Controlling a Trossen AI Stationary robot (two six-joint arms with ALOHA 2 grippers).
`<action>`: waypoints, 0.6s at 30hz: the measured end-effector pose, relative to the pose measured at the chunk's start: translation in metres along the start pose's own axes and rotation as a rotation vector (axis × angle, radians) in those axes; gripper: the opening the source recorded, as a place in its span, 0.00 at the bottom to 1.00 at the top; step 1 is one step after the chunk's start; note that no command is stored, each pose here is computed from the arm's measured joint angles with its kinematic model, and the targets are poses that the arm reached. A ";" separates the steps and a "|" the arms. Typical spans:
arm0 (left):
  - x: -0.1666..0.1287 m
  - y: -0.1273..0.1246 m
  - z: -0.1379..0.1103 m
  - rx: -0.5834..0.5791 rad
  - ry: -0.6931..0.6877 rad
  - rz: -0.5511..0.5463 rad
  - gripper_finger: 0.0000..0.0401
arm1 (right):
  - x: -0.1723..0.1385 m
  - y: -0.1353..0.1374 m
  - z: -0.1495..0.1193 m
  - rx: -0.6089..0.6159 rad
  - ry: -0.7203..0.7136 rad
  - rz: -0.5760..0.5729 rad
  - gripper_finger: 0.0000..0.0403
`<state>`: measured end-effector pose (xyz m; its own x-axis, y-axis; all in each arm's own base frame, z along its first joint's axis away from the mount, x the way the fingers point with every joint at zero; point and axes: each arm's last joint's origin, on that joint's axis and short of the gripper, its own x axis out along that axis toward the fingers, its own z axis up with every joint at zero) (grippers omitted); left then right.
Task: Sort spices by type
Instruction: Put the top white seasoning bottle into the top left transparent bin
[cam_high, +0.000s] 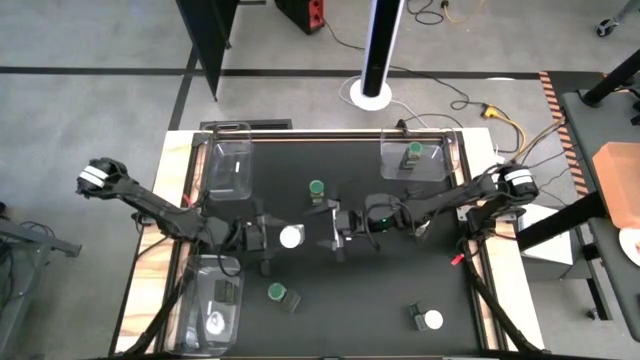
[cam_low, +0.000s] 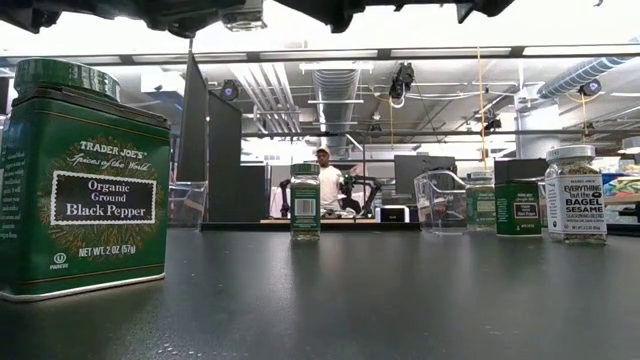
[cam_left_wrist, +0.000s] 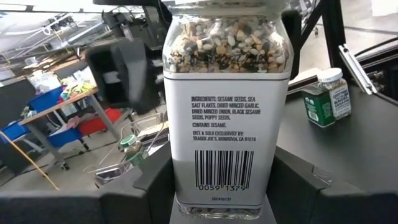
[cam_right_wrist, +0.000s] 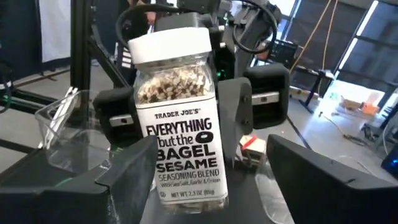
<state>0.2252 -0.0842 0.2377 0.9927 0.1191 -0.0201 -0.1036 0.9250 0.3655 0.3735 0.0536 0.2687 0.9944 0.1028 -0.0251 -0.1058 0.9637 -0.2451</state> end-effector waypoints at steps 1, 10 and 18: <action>0.001 0.000 0.001 0.001 0.001 0.001 0.45 | 0.001 0.000 0.000 -0.004 0.001 0.003 0.73; 0.003 -0.002 0.000 0.009 0.008 -0.006 0.45 | 0.007 0.001 0.001 -0.015 0.013 0.010 0.80; 0.003 0.000 -0.003 -0.004 0.033 0.058 0.45 | 0.000 -0.002 0.007 -0.020 0.067 -0.025 0.81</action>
<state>0.2276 -0.0826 0.2346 0.9824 0.1846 -0.0297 -0.1614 0.9174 0.3637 0.3734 0.0536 0.2763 0.9946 0.0612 -0.0837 -0.0815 0.9605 -0.2659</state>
